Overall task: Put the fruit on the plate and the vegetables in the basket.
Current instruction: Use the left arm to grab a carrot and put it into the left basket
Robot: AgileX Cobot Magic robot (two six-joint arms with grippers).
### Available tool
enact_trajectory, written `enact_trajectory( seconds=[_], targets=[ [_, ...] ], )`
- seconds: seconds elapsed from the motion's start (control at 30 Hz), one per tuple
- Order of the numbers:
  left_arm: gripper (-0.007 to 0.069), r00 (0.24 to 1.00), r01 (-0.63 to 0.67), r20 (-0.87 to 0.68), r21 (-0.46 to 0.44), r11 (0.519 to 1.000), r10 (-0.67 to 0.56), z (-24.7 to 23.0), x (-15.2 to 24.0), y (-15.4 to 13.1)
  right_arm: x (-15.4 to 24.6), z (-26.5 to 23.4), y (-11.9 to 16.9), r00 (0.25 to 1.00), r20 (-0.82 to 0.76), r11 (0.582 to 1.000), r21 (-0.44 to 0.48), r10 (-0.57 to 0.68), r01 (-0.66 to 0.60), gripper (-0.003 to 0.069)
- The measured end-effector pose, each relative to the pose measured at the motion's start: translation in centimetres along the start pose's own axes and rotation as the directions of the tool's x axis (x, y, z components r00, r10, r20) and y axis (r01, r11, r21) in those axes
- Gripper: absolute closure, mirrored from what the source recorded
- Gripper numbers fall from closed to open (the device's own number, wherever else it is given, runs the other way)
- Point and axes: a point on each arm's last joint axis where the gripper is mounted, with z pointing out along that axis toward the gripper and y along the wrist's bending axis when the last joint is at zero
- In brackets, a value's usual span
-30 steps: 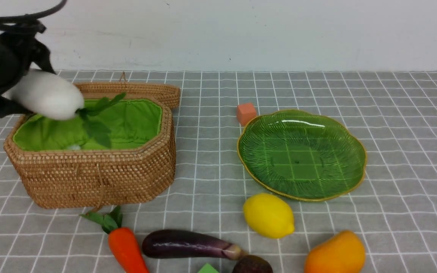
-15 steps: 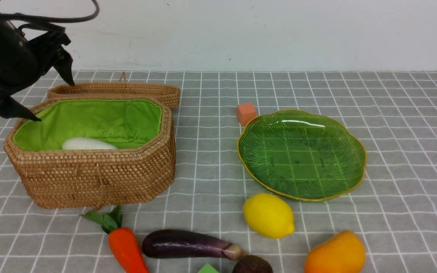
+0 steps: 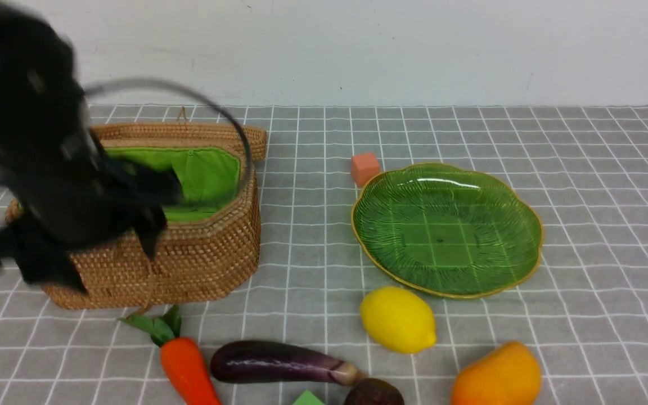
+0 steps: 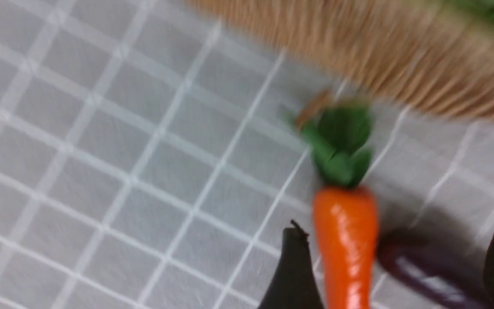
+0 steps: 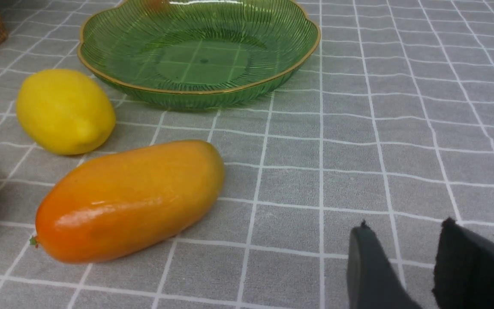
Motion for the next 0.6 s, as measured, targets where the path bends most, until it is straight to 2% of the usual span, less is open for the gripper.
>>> enact_trajectory(
  seconds=[0.27,0.5,0.6],
  targets=[
    [0.0083,0.996,0.056,-0.077,0.015,0.998,-0.055,6.0,2.5,0.5,0.0,0.0,0.0,1.0,0.0,1.0,0.0,0.0,0.0,0.0418],
    [0.0086,0.992,-0.035,-0.123,0.021,0.999,0.037,10.7,3.1,-0.7,0.0,0.0,0.0,1.0,0.0,1.0,0.0,0.0,0.0,0.0418],
    [0.012,0.989,-0.048,-0.138,0.007,0.999,0.048,11.7,3.3,-0.8,0.0,0.0,0.0,1.0,0.0,1.0,0.0,0.0,0.0,0.0418]
  ],
)
